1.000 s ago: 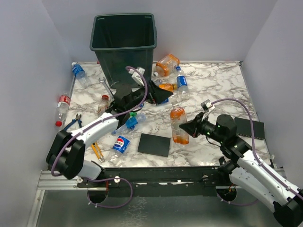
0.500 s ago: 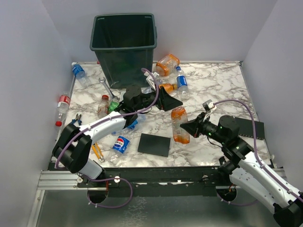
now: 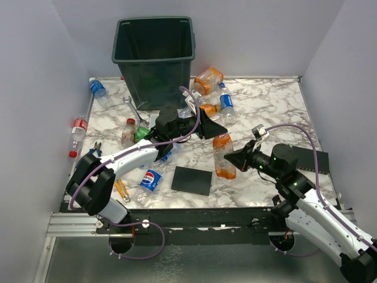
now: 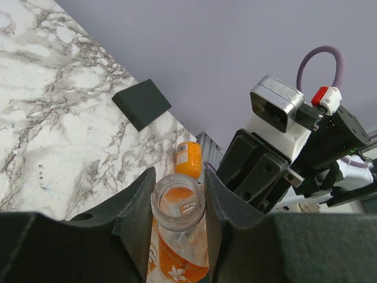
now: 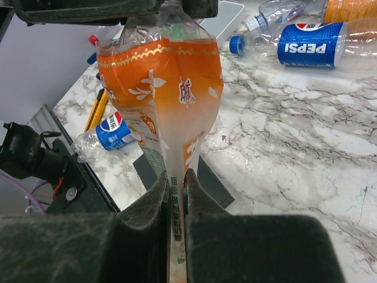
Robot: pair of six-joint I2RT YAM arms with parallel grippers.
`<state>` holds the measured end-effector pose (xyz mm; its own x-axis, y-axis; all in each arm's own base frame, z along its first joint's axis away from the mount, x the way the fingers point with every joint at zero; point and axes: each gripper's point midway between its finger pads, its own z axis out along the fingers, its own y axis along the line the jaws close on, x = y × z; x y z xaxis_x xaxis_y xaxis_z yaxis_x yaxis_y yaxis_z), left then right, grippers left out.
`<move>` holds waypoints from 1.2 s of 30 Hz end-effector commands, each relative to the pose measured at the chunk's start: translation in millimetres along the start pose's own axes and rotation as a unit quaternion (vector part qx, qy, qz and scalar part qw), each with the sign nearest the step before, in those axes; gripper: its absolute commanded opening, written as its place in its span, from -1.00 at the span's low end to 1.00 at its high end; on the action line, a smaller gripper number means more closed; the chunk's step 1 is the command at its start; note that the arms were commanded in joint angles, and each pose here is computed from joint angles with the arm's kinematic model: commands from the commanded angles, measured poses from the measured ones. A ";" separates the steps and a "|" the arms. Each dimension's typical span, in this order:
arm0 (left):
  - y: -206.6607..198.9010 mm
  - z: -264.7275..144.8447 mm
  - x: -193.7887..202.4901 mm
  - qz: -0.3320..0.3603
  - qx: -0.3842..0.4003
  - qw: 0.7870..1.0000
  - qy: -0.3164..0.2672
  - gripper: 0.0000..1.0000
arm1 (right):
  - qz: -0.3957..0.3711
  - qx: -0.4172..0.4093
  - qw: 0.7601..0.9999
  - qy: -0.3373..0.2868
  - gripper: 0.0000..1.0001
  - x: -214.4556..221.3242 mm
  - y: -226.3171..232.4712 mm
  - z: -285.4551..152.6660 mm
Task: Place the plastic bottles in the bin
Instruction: Pick up the plastic bottle at the center of the board.
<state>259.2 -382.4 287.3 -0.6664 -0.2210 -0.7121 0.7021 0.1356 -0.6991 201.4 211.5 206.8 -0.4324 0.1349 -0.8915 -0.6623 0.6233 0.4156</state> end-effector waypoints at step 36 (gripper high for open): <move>-48.8 -74.5 -249.2 0.365 -0.288 0.837 -0.288 -1.00 | 0.048 0.036 0.989 -0.132 1.00 -101.0 28.4 -43.9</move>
<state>334.9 -320.0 440.9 -0.0439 -0.3580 -0.9327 0.7554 0.5991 -0.2655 194.8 197.9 308.4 -0.3383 0.3229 -0.8839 -0.6478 0.6015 0.4676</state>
